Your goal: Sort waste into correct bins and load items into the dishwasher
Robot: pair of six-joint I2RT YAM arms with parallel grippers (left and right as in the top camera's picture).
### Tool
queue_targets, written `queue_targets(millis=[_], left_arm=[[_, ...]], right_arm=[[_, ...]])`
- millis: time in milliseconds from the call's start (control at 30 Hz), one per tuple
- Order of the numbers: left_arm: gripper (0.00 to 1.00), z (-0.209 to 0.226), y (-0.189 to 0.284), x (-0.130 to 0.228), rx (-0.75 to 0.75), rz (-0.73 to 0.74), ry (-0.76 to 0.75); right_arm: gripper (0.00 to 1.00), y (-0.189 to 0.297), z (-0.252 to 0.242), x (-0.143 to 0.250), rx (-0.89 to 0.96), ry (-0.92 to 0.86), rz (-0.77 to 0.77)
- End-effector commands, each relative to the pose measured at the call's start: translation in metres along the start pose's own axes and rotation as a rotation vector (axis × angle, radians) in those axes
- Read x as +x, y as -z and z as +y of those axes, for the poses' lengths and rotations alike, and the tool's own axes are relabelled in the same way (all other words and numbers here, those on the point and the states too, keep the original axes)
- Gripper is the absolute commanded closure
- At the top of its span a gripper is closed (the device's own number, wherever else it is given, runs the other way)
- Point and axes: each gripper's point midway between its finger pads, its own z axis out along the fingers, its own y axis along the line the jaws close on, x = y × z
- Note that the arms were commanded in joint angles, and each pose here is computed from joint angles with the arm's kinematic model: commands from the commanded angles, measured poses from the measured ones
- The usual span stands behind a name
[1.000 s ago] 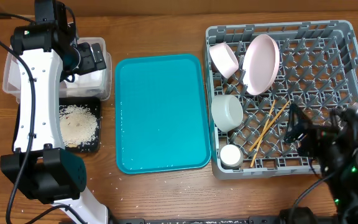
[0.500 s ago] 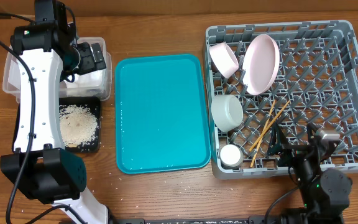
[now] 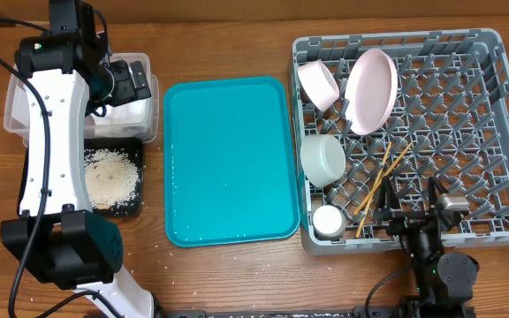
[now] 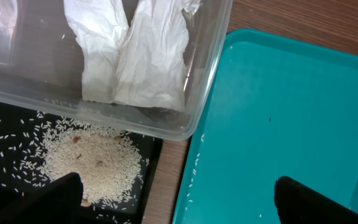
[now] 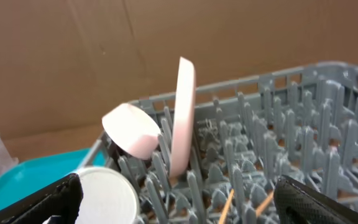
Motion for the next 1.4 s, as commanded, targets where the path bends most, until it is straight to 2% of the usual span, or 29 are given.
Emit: queue_targets(millis=[0,1133,1233,1300,1367], left_arm=[[0.00,-0.002,0.006,-0.005,0.005,-0.022,-0.013],[0.00,-0.002,0.006,-0.004,0.005,-0.020,-0.015],[0.00,0.001,0.018,-0.009,-0.011,-0.063,-0.021],[0.00,-0.006,0.032,-0.020,0.022,-0.142,-0.028],[0.00,-0.024,0.053,-0.035,0.108,-0.265,-0.114]], right_arm=[[0.00,0.000,-0.008,0.001,0.036,0.007,-0.011],[0.00,0.000,-0.008,0.001,0.039,0.006,-0.011],[0.00,0.000,-0.008,0.001,0.039,0.007,-0.011],[0.00,0.000,-0.008,0.001,0.039,0.007,-0.011],[0.00,0.000,-0.008,0.001,0.039,0.006,-0.011]])
